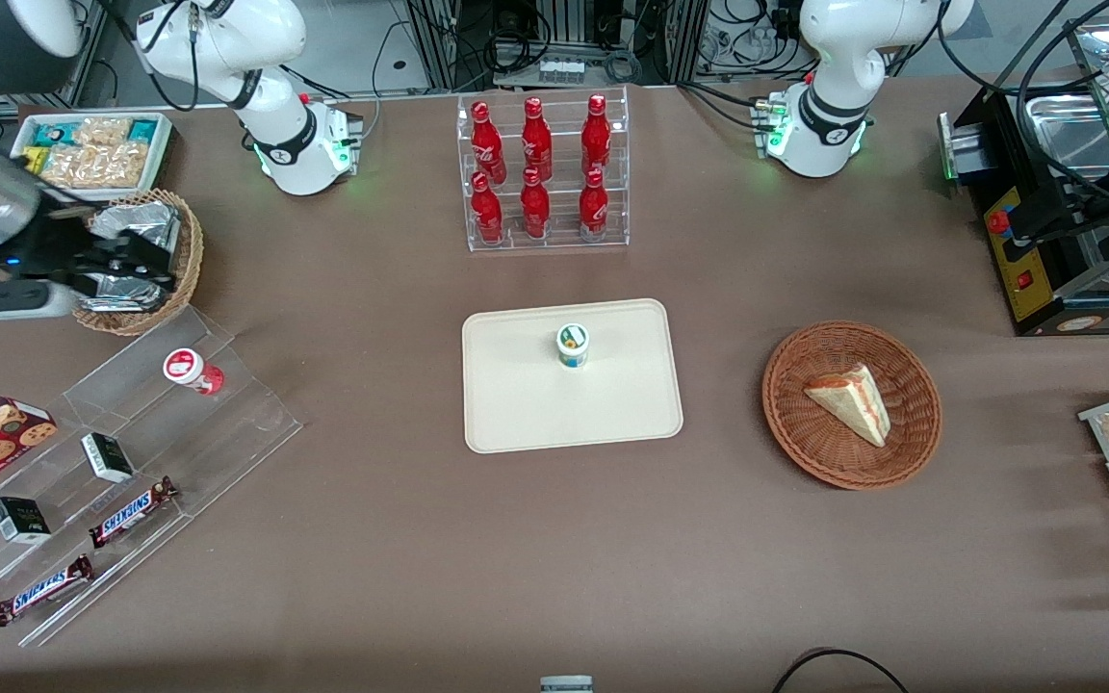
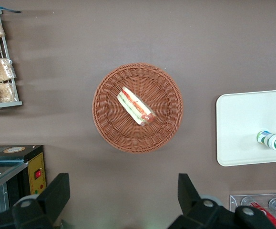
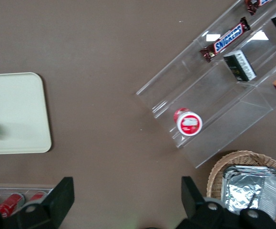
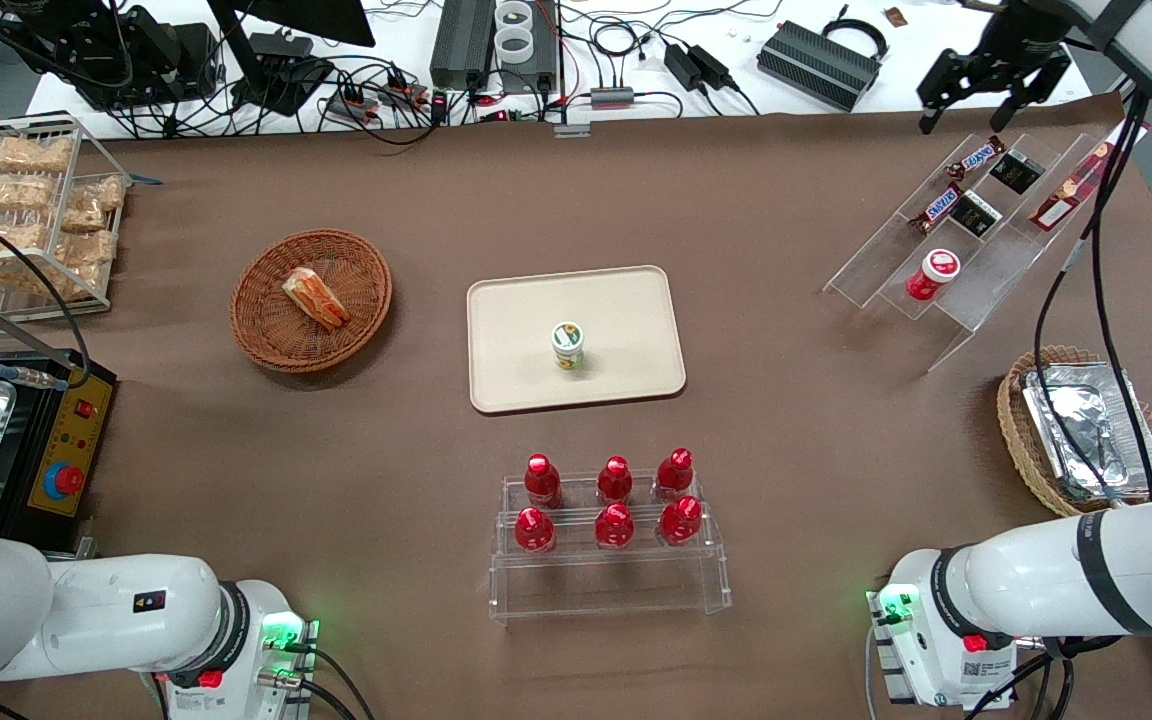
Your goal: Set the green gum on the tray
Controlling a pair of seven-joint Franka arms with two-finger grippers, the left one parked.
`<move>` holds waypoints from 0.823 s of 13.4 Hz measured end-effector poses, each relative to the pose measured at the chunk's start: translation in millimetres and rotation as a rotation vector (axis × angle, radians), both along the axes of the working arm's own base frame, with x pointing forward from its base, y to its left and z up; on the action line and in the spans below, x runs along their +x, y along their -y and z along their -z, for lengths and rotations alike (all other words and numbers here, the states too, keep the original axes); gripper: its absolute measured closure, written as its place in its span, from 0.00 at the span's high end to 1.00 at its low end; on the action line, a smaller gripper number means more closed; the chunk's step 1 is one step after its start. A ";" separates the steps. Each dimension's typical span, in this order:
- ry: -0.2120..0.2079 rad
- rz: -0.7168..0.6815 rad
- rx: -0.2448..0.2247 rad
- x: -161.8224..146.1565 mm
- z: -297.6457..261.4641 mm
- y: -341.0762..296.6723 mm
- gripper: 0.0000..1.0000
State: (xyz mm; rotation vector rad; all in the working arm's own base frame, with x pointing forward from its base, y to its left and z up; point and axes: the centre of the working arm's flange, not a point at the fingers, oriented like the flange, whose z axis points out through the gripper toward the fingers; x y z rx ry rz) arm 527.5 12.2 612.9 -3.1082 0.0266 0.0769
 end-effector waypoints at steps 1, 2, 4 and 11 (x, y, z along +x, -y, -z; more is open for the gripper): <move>-0.002 0.020 0.000 1.0 1.4 13.6 1.00; -0.007 0.040 0.000 2.1 3.8 25.2 1.00; -0.021 0.058 0.000 5.5 11.4 40.1 1.00; -0.027 0.047 -0.001 11.3 15.8 41.6 1.00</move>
